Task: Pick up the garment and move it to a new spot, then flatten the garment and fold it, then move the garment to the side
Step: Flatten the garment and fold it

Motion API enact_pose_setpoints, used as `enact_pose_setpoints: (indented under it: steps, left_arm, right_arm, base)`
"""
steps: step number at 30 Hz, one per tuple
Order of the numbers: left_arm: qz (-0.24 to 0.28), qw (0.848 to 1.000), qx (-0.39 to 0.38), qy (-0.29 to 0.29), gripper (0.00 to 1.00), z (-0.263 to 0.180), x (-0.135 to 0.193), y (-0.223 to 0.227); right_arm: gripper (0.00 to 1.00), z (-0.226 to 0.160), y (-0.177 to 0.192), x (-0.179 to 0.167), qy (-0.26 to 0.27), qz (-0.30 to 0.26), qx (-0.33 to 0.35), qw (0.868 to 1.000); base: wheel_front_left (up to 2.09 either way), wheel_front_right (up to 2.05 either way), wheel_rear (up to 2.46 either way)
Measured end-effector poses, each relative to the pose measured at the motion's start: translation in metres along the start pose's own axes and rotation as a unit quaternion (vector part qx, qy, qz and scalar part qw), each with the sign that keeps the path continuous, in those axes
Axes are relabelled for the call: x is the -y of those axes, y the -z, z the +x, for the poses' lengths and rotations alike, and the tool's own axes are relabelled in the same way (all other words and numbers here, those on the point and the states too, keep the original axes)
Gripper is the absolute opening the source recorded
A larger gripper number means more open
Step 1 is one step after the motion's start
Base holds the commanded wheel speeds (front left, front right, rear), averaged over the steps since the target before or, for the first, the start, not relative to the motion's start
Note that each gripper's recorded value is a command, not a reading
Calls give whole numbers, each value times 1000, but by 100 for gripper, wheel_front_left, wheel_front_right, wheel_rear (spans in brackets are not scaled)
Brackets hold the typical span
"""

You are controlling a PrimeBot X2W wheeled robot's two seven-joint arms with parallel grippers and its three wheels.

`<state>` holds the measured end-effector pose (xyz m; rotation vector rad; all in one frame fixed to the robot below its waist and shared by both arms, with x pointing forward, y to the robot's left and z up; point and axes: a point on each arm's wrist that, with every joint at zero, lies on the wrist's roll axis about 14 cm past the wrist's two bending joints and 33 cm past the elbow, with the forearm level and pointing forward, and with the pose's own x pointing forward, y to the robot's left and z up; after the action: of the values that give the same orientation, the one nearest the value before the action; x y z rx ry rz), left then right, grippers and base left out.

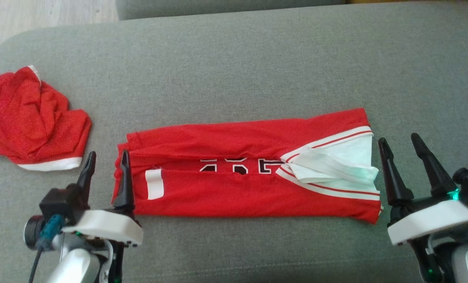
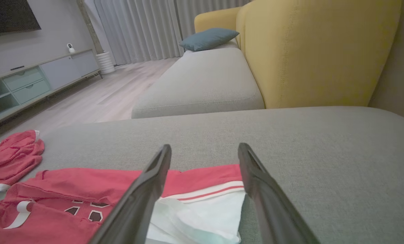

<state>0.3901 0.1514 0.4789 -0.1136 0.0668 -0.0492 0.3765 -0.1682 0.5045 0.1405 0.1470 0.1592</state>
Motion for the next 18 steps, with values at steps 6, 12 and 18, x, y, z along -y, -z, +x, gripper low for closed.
enact_pose_setpoints:
  steps: [6, 12, 18]
  left_arm:
    - [13, 1000, 18, 5, 100, -11, 2, -11]
    - [14, 1000, 15, 2, 100, -15, 1, -10]
    - [13, 1000, 13, 4, 100, -13, 2, -8]
  right_arm:
    - [100, -7, 2, -5, -3, -1, -4, 1000]
    - [100, -9, 5, -6, -1, 5, -7, 1000]
    - [100, -8, 7, -4, 3, 8, -11, 1000]
  base:
    - [0, 0, 0]
    - [0, 0, 0]
    - [0, 0, 0]
